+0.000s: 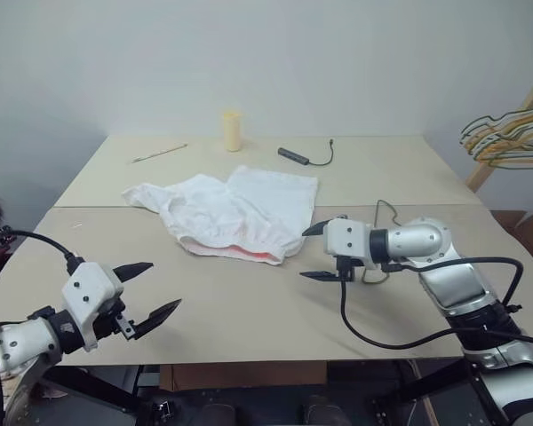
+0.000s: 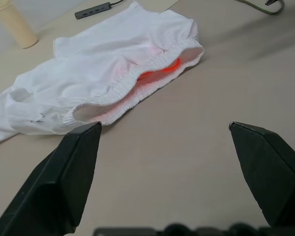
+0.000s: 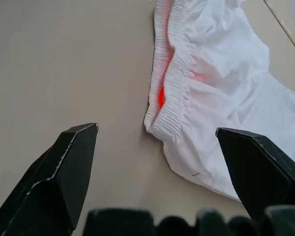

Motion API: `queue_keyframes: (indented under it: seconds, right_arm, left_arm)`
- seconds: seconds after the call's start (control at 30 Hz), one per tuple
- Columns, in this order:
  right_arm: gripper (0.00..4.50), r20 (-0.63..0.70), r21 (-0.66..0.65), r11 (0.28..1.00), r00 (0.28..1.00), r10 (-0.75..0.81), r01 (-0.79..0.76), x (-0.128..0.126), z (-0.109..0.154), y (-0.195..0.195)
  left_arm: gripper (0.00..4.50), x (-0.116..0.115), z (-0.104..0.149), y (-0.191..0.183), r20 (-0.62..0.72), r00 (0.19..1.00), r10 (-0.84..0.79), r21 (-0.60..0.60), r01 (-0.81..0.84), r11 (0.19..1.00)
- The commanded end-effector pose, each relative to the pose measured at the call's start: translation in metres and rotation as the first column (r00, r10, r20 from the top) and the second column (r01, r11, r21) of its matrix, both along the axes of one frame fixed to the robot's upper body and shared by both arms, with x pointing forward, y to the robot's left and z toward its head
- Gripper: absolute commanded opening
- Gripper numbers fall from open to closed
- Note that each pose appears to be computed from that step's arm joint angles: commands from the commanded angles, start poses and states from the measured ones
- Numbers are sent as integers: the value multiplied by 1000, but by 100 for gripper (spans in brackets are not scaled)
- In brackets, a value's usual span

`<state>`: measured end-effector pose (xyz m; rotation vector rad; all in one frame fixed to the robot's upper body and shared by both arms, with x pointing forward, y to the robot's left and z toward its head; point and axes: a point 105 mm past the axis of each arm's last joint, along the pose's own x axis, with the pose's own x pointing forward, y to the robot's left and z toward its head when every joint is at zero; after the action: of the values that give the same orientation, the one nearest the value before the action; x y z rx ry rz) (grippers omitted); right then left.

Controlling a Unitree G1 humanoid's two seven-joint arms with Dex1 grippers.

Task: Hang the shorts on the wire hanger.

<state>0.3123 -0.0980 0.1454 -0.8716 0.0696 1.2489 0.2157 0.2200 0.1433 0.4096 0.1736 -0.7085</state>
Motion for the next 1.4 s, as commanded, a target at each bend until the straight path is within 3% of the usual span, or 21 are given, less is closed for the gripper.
queue_keyframes:
  seconds: [0.03,0.17,0.37,0.8,0.97,1.07,1.4]
  right_arm:
    - [446,55,20,999,998,24,-26,0,13,6]
    - [446,60,30,999,998,19,-21,1,14,7]
    - [446,72,52,998,997,16,-20,2,18,15]
    - [446,75,72,993,993,91,-97,1,7,123]
    - [446,108,138,990,994,28,-43,14,6,175]
    - [446,165,96,995,985,-55,39,32,-6,191]
    - [446,97,-4,976,971,-217,219,66,-50,182]
  left_arm:
    - [450,6,6,2,38,999,20,5,-20,1000]
    - [450,14,15,5,94,993,74,-12,-73,997]
    - [450,10,9,3,70,996,50,25,-52,998]
    - [450,-4,-32,-9,-114,993,-40,131,55,990]
    - [450,2,-31,-10,-105,993,-47,139,61,988]
    - [450,3,-32,-11,-104,993,-52,143,66,988]
    - [450,-1,-35,-11,-107,993,-42,141,57,988]
